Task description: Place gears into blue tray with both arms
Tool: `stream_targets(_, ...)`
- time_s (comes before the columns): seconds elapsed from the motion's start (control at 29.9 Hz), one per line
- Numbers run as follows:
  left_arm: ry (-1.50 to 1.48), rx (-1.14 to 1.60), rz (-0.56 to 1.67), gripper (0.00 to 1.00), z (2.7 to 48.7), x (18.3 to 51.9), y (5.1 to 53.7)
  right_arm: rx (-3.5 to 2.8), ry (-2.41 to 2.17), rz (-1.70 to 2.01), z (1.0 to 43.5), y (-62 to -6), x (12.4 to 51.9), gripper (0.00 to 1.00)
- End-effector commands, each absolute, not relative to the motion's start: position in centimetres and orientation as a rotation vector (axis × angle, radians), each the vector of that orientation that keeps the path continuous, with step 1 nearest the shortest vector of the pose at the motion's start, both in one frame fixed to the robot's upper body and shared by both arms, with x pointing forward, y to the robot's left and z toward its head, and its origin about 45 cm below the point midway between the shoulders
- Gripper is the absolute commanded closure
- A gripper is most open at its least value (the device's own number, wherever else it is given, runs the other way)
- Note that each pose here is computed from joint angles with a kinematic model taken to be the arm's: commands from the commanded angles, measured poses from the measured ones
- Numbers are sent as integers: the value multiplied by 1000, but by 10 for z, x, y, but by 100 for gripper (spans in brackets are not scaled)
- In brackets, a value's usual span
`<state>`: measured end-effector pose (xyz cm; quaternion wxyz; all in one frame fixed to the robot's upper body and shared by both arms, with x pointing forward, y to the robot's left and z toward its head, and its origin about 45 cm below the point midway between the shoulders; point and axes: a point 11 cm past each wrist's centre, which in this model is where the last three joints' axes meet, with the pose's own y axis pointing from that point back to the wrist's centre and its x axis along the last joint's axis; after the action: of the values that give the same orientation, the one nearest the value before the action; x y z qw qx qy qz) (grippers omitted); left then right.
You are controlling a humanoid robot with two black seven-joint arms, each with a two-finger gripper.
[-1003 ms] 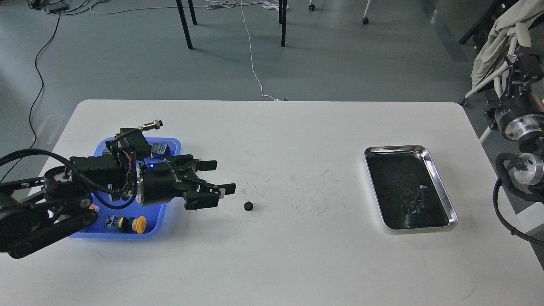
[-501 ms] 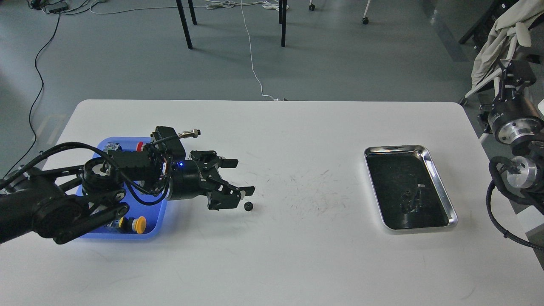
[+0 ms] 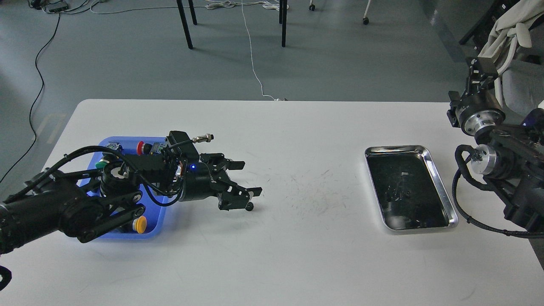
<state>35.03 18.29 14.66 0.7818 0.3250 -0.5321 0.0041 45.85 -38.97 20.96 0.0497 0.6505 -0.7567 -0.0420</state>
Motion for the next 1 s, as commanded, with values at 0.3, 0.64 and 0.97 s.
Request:
stream_targets(0.3, -1171, 705, -5, 8, 126, 344, 180, 2005, -2292, -133, 210, -384, 460, 4)
stream_targets(0.64, -1169, 717, -5, 8, 112, 334, 188, 2022, -2391, -177, 229, -387, 469, 4)
stream_targets(0.97, -1163, 710, 10, 9, 100, 329, 185, 2021, -2409, -188, 229, -388, 469, 3)
